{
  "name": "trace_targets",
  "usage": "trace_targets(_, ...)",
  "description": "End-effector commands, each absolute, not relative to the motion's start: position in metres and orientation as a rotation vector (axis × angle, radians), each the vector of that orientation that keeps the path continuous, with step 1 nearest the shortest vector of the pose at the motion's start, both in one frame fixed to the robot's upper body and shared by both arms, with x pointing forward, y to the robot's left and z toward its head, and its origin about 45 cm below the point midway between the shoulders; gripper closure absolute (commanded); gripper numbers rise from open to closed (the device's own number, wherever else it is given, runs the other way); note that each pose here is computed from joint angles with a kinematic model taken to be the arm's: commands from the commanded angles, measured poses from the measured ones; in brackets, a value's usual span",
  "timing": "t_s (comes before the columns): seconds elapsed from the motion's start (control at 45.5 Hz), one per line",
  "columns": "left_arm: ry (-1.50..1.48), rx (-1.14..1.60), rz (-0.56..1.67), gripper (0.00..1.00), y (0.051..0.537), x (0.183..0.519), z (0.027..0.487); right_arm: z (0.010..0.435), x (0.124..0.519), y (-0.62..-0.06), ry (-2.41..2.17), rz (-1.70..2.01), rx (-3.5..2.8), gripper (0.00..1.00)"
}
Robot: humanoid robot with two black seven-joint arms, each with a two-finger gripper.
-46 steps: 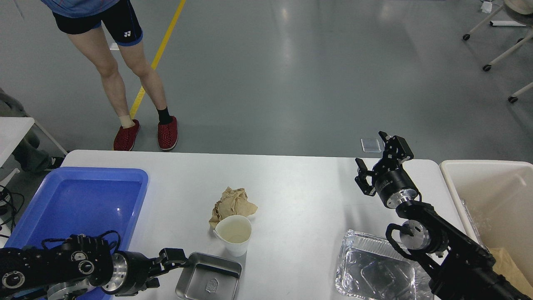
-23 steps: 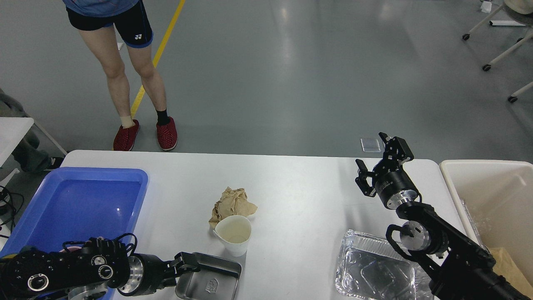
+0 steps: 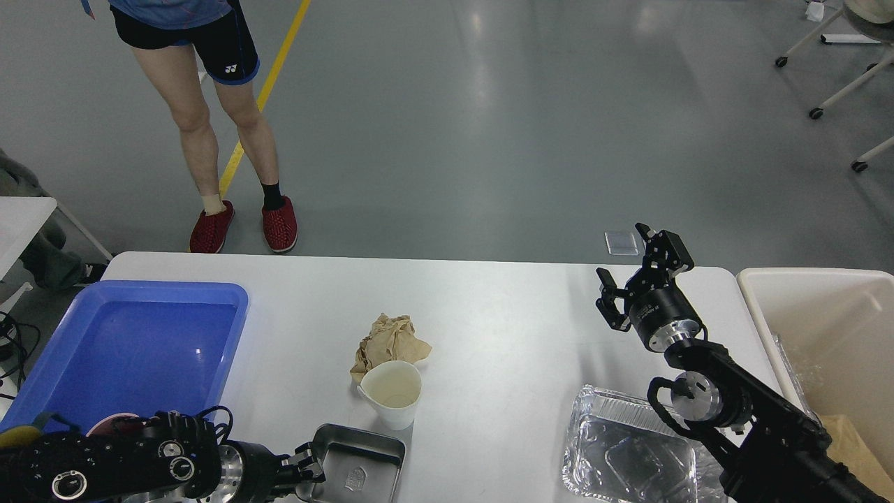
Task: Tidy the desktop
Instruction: 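Reach the left gripper to the small steel tray and grasp its rim, then lift the steel tray and swing it over the blue tray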
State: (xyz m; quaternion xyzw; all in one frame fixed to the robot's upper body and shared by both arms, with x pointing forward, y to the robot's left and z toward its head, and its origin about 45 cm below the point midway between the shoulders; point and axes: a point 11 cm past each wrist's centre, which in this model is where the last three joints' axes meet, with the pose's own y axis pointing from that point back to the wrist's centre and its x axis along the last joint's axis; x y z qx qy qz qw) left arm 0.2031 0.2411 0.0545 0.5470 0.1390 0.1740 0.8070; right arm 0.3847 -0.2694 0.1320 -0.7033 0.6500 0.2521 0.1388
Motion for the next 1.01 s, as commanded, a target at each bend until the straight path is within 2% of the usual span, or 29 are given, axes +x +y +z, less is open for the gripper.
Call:
trace_targets(0.0,0.318,1.219,0.357,0.97,0.246,0.199,0.054,0.132,0.385,-0.269,1.878,0.728,-2.034,0.0)
trace_targets(0.593,0.33,1.235,0.339,1.0,0.256,0.191,0.07,0.134,0.387,-0.267,1.872,0.725,-2.042,0.0)
trace_targets(0.835,0.343,1.242,0.386,1.0,0.286,0.184,0.097,0.136,0.388,-0.265,1.867,0.72,-2.044,0.0)
trace_targets(0.989,0.318,1.245,0.44,1.0,0.307,0.192,0.122,0.136,0.389,-0.264,1.864,0.72,-2.045,0.0)
